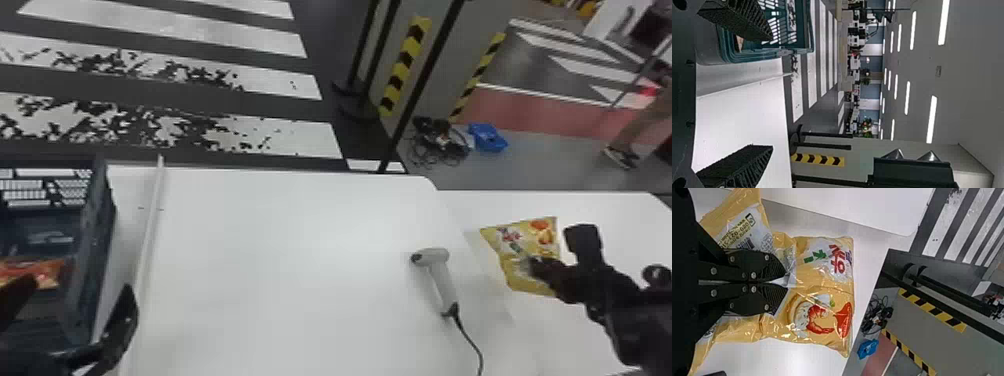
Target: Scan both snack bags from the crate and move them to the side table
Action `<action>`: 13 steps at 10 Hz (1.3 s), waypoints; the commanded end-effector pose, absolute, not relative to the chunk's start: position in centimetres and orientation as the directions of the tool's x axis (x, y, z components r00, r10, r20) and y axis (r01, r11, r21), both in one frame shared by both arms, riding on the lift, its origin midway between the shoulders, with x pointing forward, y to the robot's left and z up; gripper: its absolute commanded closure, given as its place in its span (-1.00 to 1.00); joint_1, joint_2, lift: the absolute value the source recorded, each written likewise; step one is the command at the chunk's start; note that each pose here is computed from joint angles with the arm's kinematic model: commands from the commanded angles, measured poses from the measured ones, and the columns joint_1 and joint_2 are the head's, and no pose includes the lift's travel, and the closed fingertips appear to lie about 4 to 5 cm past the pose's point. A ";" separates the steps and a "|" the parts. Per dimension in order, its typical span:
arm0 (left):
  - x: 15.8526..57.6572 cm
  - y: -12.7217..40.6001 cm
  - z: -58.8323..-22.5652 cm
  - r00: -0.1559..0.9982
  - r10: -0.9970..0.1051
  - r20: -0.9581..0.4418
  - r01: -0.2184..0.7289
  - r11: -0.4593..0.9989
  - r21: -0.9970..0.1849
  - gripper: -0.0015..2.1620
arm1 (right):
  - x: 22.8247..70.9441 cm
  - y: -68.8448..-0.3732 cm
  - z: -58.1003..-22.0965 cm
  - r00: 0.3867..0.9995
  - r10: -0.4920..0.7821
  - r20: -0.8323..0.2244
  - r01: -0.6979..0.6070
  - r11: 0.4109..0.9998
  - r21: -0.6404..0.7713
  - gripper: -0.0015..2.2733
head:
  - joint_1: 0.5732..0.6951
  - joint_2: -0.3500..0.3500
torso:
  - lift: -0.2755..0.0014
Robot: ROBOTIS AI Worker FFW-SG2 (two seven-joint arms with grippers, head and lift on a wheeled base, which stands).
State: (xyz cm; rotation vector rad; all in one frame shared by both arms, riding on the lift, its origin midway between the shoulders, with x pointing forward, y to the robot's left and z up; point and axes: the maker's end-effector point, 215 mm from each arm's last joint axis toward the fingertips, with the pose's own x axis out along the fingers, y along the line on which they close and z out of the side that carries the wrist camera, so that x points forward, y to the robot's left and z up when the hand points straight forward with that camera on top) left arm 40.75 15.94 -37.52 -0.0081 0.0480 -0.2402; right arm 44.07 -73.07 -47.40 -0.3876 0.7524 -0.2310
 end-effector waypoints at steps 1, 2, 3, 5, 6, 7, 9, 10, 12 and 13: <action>40.7 16.0 -37.4 0.970 -0.238 -0.044 0.237 0.971 -0.014 -1.00 | 43.2 -73.4 -47.8 0.699 -0.342 -0.628 0.097 0.916 -0.390 -1.00 | 1.00 -1.00 | 0.30; 40.6 15.9 -37.1 0.970 -0.239 -0.040 0.239 0.971 -0.016 -1.00 | 43.2 -73.2 -46.8 0.732 -0.328 -0.597 0.146 0.932 -0.333 -1.00 | 1.00 -1.00 | 0.30; 40.6 15.8 -36.9 0.970 -0.240 -0.037 0.240 0.971 -0.017 -1.00 | 43.3 -72.5 -45.1 0.772 -0.312 -0.553 0.181 0.943 -0.278 -0.96 | 1.00 -1.00 | 0.30; 40.3 15.1 -36.6 0.969 -0.246 -0.033 0.246 0.969 -0.024 -1.00 | 43.9 -67.3 -41.0 0.856 -0.233 -0.463 0.160 0.968 -0.192 -0.96 | 1.00 -1.00 | 0.30; 40.2 14.8 -36.3 0.967 -0.251 -0.029 0.251 0.968 -0.021 -1.00 | 43.8 -63.5 -38.2 0.900 -0.173 -0.400 0.124 0.982 -0.145 -0.96 | 1.00 -1.00 | 0.30; 40.2 14.8 -35.9 0.968 -0.249 -0.024 0.249 0.968 -0.023 -1.00 | 43.2 -58.5 -35.7 0.936 -0.102 -0.336 0.074 0.993 -0.096 -0.95 | 1.00 -1.00 | 0.30; 40.1 14.4 -35.4 0.966 -0.256 -0.020 0.256 0.967 -0.021 -1.00 | 42.4 -50.5 -33.8 0.965 -0.003 -0.261 0.001 1.000 -0.008 -0.93 | 1.00 -1.00 | 0.30; 39.9 14.0 -35.0 0.965 -0.262 -0.017 0.262 0.965 -0.018 -1.00 | 42.3 -48.0 -34.0 0.971 0.025 -0.239 -0.014 0.999 0.047 -0.93 | 1.00 -1.00 | 0.30; 39.4 13.6 -34.6 0.963 -0.269 -0.016 0.269 0.963 -0.011 -1.00 | 41.8 -43.2 -34.5 0.976 0.087 -0.201 -0.054 0.985 0.162 -0.94 | 1.00 -1.00 | 0.30; 39.2 13.7 -34.2 0.963 -0.269 -0.011 0.269 0.963 -0.006 -1.00 | 41.4 -40.2 -34.8 0.976 0.120 -0.184 -0.082 0.976 0.202 -0.93 | 1.00 -1.00 | 0.30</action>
